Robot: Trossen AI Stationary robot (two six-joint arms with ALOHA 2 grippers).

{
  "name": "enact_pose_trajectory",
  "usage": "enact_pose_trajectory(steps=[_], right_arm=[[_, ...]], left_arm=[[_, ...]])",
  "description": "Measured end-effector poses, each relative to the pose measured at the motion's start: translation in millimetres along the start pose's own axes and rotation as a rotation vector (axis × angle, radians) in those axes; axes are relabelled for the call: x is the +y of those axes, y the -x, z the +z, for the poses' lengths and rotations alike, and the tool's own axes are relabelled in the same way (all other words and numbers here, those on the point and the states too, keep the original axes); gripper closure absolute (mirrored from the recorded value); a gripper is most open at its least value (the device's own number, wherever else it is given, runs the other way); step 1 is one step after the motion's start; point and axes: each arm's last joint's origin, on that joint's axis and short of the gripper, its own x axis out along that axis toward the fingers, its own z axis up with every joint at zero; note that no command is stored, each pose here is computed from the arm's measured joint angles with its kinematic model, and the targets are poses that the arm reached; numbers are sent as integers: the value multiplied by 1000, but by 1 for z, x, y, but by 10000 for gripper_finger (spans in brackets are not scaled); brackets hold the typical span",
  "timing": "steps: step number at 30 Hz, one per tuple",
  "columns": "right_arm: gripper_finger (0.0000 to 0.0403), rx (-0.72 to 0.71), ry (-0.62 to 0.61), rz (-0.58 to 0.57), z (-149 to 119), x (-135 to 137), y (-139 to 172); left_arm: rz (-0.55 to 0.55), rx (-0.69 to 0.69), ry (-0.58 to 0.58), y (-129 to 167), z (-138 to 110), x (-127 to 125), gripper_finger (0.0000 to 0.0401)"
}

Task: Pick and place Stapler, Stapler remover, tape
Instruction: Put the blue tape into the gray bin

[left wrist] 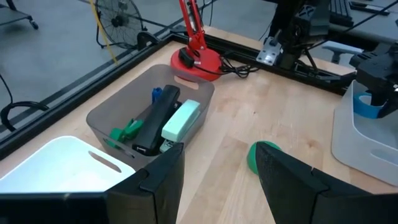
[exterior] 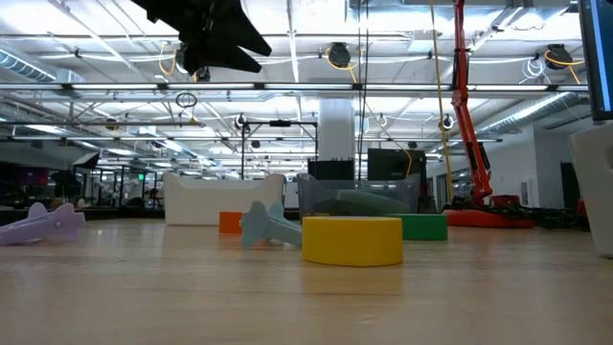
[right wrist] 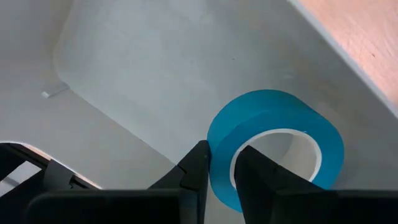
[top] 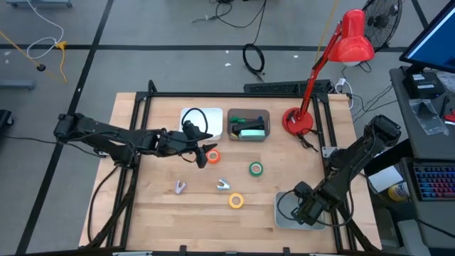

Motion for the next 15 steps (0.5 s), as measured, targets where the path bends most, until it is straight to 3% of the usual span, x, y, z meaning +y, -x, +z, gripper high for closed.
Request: enact_pose_trajectory(steps=[9, 15], right_arm=[[342, 3, 8, 14, 0, 1, 0], [306, 4, -18, 7, 1, -2, -5]], left_arm=[[0, 1, -9, 0, 0, 0, 203], [0, 2, -13, 0, 0, 0, 203]])
